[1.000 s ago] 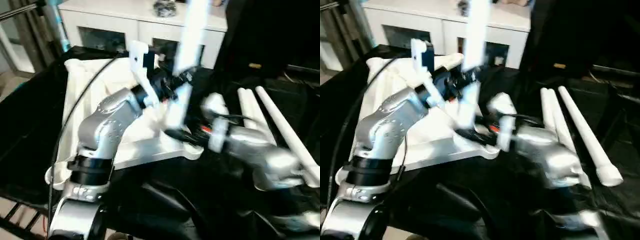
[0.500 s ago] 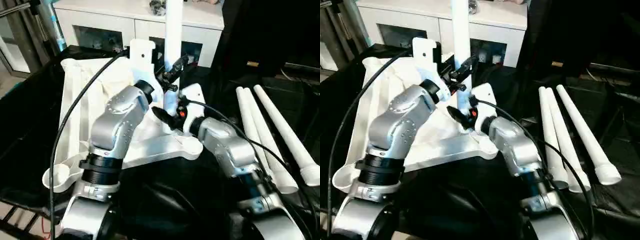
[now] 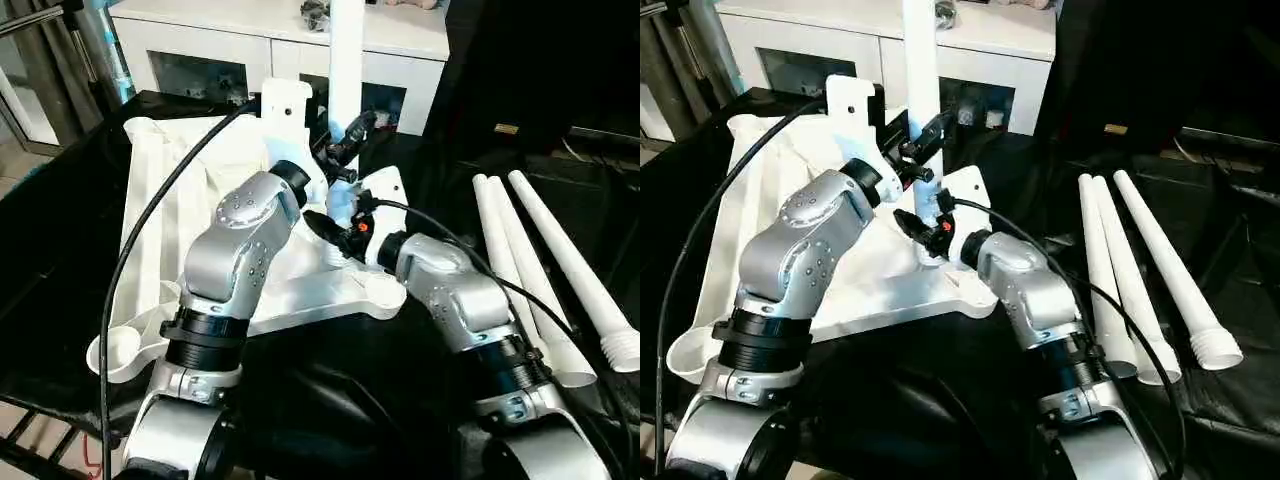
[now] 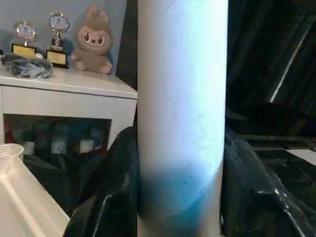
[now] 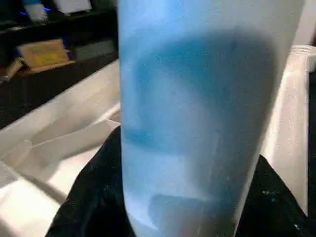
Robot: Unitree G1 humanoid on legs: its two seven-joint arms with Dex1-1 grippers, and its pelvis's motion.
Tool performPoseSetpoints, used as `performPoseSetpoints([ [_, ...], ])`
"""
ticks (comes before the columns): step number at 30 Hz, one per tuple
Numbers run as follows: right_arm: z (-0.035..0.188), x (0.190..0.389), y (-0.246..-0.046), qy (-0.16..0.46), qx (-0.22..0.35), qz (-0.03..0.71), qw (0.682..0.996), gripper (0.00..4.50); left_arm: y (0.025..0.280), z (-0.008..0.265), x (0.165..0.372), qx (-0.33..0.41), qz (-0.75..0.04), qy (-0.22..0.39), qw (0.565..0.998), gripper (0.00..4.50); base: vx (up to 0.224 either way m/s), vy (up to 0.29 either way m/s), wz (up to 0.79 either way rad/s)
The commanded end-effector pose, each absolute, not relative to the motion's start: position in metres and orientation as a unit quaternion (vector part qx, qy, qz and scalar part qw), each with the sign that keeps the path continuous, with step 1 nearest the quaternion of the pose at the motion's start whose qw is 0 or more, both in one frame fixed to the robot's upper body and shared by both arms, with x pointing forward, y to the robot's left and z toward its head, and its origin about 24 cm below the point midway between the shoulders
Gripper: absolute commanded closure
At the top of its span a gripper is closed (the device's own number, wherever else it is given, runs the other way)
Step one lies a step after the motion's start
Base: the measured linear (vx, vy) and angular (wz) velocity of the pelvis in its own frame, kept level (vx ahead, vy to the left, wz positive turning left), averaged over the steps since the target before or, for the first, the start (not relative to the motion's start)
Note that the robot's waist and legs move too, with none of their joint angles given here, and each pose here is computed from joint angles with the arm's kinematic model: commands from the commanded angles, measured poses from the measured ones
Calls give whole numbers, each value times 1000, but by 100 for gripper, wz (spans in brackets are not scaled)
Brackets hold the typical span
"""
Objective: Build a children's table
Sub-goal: Insert table leg to table base
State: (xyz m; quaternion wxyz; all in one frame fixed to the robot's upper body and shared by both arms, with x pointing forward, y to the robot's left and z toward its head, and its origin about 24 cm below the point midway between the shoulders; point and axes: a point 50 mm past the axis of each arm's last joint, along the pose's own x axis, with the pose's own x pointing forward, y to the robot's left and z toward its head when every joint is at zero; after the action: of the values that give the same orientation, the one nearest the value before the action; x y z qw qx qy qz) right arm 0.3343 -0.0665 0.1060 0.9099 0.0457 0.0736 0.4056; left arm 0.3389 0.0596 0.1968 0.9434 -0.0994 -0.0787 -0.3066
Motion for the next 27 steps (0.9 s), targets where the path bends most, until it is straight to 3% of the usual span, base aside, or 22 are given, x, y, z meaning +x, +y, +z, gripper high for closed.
performPoseSetpoints([
  [1,111,329,-69,64,59,439,894,252,57,203,334,-112,-337,-86,931,197,0,0,0],
  [4,113,324,-71,61,64,463,882,253,61,202,336,-122,-335,-87,930,183,0,0,0],
  [6,115,316,-73,53,69,504,859,254,66,199,337,-126,-357,-78,922,157,0,0,0],
  [10,122,303,-81,45,89,564,820,254,71,200,333,-134,-406,-64,902,155,0,0,0],
  [16,128,296,-90,36,110,585,802,254,72,200,326,-138,-454,-57,878,155,0,0,0],
  [17,129,295,-93,34,115,589,799,254,72,201,323,-142,-469,-57,870,185,0,0,0],
  [21,132,289,-101,36,134,607,782,254,70,204,315,-166,-508,-63,843,204,0,0,0],
  [23,134,280,-107,44,146,630,761,254,69,205,306,-184,-554,-65,809,229,0,0,0],
  [27,134,276,-113,53,146,638,754,254,69,204,303,-181,-568,-59,801,248,0,0,0],
])
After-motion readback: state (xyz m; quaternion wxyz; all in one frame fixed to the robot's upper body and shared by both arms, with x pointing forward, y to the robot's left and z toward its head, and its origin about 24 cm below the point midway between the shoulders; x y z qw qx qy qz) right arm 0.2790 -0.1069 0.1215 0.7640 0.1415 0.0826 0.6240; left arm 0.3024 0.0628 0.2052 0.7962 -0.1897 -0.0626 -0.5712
